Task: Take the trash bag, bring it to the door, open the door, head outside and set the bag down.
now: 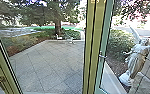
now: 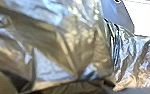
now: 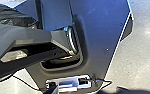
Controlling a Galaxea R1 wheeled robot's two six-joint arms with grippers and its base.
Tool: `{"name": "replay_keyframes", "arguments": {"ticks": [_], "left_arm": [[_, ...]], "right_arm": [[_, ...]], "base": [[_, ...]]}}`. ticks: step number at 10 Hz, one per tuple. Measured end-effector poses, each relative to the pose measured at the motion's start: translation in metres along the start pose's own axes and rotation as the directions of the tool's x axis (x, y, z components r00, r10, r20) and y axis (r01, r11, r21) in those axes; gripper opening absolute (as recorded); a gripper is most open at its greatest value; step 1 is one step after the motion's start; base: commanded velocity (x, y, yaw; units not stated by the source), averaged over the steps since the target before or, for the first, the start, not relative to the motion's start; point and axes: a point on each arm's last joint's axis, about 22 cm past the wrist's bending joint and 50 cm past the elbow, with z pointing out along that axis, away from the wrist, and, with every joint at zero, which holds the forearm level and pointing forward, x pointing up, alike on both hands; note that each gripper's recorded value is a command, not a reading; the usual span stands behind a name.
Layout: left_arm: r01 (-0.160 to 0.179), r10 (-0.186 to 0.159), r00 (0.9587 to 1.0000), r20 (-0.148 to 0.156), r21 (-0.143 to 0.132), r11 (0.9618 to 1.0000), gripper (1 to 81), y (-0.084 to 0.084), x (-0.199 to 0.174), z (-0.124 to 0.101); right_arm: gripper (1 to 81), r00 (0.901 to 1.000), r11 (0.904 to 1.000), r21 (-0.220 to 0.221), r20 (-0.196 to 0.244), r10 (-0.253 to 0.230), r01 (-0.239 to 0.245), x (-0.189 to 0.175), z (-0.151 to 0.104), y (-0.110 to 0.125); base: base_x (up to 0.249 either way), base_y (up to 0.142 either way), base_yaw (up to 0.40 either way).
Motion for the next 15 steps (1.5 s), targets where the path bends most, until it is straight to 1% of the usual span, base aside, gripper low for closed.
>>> {"name": "replay_keyframes", "arguments": {"ticks": [1,2,3,4,5,7,11,13,15], "left_arm": [[0.002,-0.002,1.0,0.006,-0.001,1.0,1.0,0.0008,-0.0049,0.0001],[0.002,-0.002,1.0,0.009,-0.002,1.0,1.0,-0.001,-0.0053,-0.0007],[-0.001,0.001,1.0,-0.002,0.007,1.0,1.0,-0.006,0.0022,-0.0017],[-0.001,0.001,1.0,-0.004,0.012,0.9999,1.0,-0.0074,0.0025,-0.0018],[-0.001,0.001,1.0,0.0,0.003,1.0,1.0,-0.003,0.001,-0.0008],[0.0,0.0,1.0,0.003,0.004,1.0,1.0,-0.0033,-0.0017,-0.0009],[0.0,0.0,1.0,-0.001,0.007,1.0,1.0,-0.004,0.0005,-0.001],[0.0,0.0,1.0,-0.001,0.009,1.0,1.0,-0.0057,0.0004,-0.0014],[0.0,0.0,1.0,-0.001,0.011,0.9999,1.0,-0.0082,0.0006,-0.0022]], "right_arm": [[81.1,1.0,1.0,-0.005,0.0,0.001,-0.001,0.0002,-0.0004,0.0029],[81.1,1.0,1.0,0.001,-0.006,0.001,-0.001,0.0014,0.0001,0.0002],[81.1,1.0,1.0,0.005,0.003,0.004,-0.004,-0.0065,0.0016,-0.003],[81.1,1.0,1.0,0.002,0.005,0.003,-0.003,-0.0076,0.0012,-0.0005],[81.1,1.0,1.0,-0.003,0.002,0.003,-0.003,-0.0056,0.0004,0.0029],[81.1,1.0,1.0,0.001,0.0,0.003,-0.003,-0.0051,0.0008,0.0003],[81.1,1.0,1.0,0.001,0.001,0.003,-0.003,-0.0055,0.0009,0.0004],[81.1,1.0,1.0,0.001,0.003,0.003,-0.003,-0.0071,0.0011,0.0001],[81.1,1.0,1.0,0.004,0.004,0.003,-0.003,-0.0074,0.0014,-0.0018]], "base": [[0.0,0.0,-0.269],[0.0,0.0,-0.269],[0.0,0.0,-0.269],[0.0,0.0,-0.269],[0.0,0.0,-0.269],[0.0,0.0,-0.269],[0.0,0.0,-0.259],[0.0,0.0,-0.126],[0.0,0.0,0.0]]}}
